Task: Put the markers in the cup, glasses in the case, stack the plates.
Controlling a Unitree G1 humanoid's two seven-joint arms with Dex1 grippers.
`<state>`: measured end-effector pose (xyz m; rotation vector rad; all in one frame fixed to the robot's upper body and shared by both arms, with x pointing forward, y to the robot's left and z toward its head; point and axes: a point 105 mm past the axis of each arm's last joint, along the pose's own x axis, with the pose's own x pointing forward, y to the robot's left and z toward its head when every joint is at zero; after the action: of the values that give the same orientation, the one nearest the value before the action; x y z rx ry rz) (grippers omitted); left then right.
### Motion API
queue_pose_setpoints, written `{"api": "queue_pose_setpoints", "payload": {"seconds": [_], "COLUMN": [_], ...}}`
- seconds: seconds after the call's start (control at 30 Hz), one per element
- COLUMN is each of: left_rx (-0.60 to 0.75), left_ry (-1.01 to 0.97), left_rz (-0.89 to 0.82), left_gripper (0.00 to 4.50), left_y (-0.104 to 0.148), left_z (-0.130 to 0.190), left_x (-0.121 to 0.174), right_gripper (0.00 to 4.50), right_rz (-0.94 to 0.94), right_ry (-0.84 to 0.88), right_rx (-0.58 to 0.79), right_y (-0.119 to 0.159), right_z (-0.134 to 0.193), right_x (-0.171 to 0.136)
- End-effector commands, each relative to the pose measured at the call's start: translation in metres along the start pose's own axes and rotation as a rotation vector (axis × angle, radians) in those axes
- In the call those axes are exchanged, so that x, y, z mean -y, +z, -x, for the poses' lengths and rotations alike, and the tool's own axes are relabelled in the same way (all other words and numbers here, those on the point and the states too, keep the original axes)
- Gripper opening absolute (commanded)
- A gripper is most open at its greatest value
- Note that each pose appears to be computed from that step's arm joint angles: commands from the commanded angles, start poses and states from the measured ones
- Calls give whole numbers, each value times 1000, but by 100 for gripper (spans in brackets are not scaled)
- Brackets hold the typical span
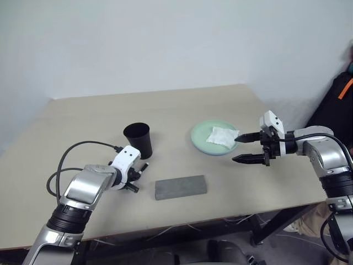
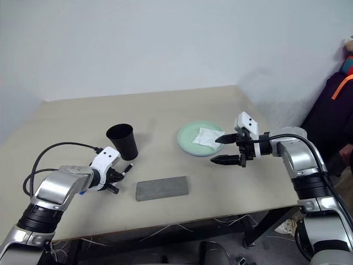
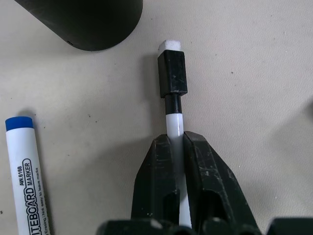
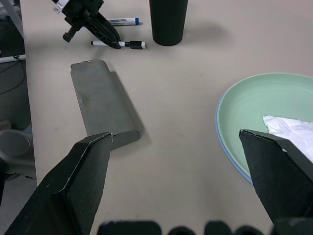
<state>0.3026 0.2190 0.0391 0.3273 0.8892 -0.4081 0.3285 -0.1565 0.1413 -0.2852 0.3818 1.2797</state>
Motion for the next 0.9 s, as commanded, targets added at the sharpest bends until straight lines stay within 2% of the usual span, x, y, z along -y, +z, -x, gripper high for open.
{"api": "queue_pose_setpoints", "payload": {"seconds": [0.03,0.17,0.27,0.4,0.5,0.57,0.67,0.77,0.9], "left_rx": [-45,-16,75,263,479,592,717,897,1079], "left_ry": [2,-5,-48,-224,-414,-471,-437,-298,-90], "left_rz": [-21,-57,-92,-182,-250,-271,-278,-199,-114], "left_gripper": [2,2,2,2,2,2,2,2,2], "left_y": [-10,-5,12,42,71,86,111,152,189], "left_z": [0,2,6,26,55,70,80,86,92], "left_x": [-2,-2,5,38,72,80,76,55,28], "right_gripper": [450,450,450,450,450,450,450,450,450], "right_rz": [55,57,57,55,55,55,55,54,54], "right_ry": [-13,-14,-14,-15,-17,-18,-19,-16,-15], "right_rx": [20,20,20,18,18,20,22,26,31], "right_y": [15,15,15,15,15,15,16,16,18], "right_z": [6,5,6,6,6,6,6,4,2], "right_x": [3,4,4,4,4,5,5,5,6]}}
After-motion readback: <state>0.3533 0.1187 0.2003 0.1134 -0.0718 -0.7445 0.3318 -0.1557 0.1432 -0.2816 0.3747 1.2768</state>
